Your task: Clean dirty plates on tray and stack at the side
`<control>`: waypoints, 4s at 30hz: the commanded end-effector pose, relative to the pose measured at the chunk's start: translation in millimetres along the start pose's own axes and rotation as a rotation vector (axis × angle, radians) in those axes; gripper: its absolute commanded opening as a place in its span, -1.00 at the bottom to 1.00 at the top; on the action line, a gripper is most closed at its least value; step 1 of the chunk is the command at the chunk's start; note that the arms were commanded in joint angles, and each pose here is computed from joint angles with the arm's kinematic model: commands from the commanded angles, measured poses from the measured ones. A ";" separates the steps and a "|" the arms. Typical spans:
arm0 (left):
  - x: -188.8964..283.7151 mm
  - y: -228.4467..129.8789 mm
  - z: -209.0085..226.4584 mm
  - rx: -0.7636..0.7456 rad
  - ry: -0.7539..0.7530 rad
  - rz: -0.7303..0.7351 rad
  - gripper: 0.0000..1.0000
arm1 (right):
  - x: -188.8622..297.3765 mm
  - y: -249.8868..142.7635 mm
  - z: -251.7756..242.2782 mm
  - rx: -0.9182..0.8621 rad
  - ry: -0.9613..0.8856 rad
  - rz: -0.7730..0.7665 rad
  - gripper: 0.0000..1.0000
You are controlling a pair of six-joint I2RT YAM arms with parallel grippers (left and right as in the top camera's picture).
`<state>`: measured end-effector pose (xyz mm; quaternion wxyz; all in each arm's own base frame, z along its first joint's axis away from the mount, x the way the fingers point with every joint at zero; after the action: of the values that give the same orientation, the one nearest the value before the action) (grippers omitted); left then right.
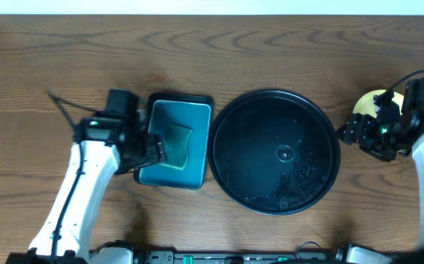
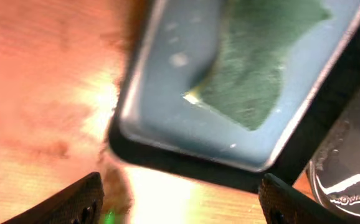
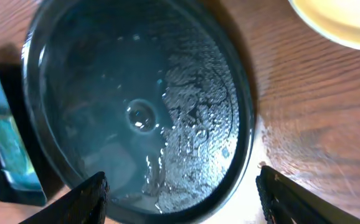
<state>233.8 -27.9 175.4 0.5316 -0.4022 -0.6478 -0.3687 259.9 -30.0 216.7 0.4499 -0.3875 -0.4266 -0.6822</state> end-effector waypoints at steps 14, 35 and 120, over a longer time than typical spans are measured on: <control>72.0 -28.5 33.8 0.034 -0.078 -0.250 0.61 | 101.3 -70.7 44.2 0.254 -0.141 -0.384 0.98; 110.2 -57.8 39.5 -0.017 -0.162 -0.478 0.81 | 114.3 -123.4 38.7 0.261 -0.155 -0.438 0.99; 110.2 -57.8 39.5 -0.017 -0.162 -0.478 0.83 | -34.8 -100.4 4.7 0.585 -0.125 -1.194 0.99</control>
<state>153.1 -3.3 273.6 0.3704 -0.2756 -0.7642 -0.4504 176.3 7.6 166.5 0.0533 0.0210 -0.7398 -0.6704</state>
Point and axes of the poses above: each gripper's point midway between its finger pads, its own x axis back along the fingers, its own z axis along the line the jaws close on, y = z × x, the point moved 7 cm from there along x, back along the fingers, and after that the axes turned 8 degrees about x, right-handed, at the moved point
